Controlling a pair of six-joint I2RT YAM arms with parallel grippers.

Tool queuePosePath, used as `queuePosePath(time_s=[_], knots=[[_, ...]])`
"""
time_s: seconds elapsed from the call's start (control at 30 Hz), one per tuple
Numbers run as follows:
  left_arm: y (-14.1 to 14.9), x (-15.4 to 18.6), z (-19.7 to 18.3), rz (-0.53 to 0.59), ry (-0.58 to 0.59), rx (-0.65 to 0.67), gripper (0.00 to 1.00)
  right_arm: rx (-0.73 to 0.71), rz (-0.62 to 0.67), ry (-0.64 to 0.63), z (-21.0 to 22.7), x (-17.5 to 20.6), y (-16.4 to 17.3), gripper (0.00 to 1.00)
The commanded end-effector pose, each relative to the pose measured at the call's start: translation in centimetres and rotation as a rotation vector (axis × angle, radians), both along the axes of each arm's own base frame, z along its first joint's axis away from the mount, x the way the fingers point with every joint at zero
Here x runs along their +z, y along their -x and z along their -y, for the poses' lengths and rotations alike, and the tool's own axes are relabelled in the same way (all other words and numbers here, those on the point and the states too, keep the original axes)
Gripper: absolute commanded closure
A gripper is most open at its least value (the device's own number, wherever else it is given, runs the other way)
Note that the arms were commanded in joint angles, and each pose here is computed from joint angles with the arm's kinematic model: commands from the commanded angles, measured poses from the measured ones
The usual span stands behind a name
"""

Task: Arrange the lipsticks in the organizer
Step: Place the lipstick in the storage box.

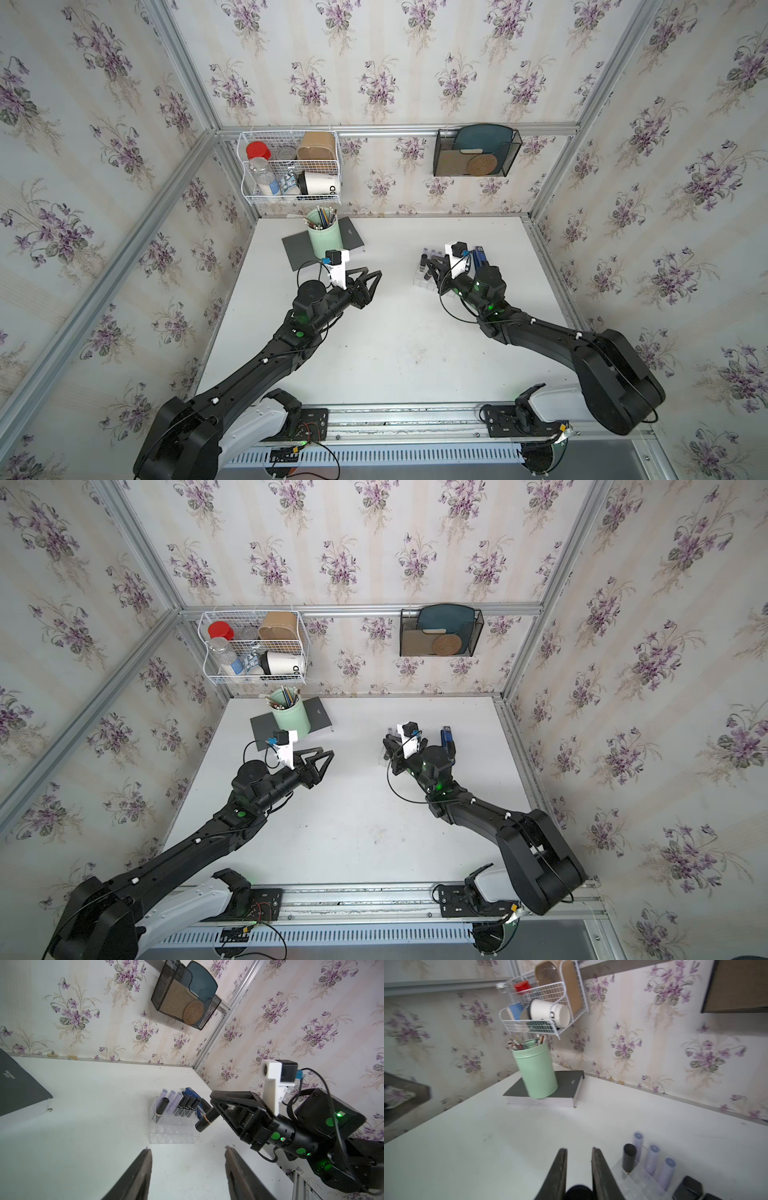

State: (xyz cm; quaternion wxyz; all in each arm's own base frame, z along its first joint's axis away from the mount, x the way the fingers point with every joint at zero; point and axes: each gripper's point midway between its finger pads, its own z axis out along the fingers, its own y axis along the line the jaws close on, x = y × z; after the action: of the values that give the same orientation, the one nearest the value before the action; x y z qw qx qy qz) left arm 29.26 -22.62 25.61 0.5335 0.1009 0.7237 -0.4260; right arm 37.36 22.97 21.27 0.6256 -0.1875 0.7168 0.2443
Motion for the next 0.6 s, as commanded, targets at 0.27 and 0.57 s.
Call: queuePosePath(time_s=[0.27,0.57], knots=[[-0.5,-2.8,-0.4,-0.1,0.008,0.039,0.43,-0.292,0.039,0.074,2.3,-3.3,-6.9,0.94],[-0.1,-3.4,-0.4,-0.126,0.009,0.034,0.44,-0.319,0.03,0.068,2.0,-5.4,-8.4,0.94]])
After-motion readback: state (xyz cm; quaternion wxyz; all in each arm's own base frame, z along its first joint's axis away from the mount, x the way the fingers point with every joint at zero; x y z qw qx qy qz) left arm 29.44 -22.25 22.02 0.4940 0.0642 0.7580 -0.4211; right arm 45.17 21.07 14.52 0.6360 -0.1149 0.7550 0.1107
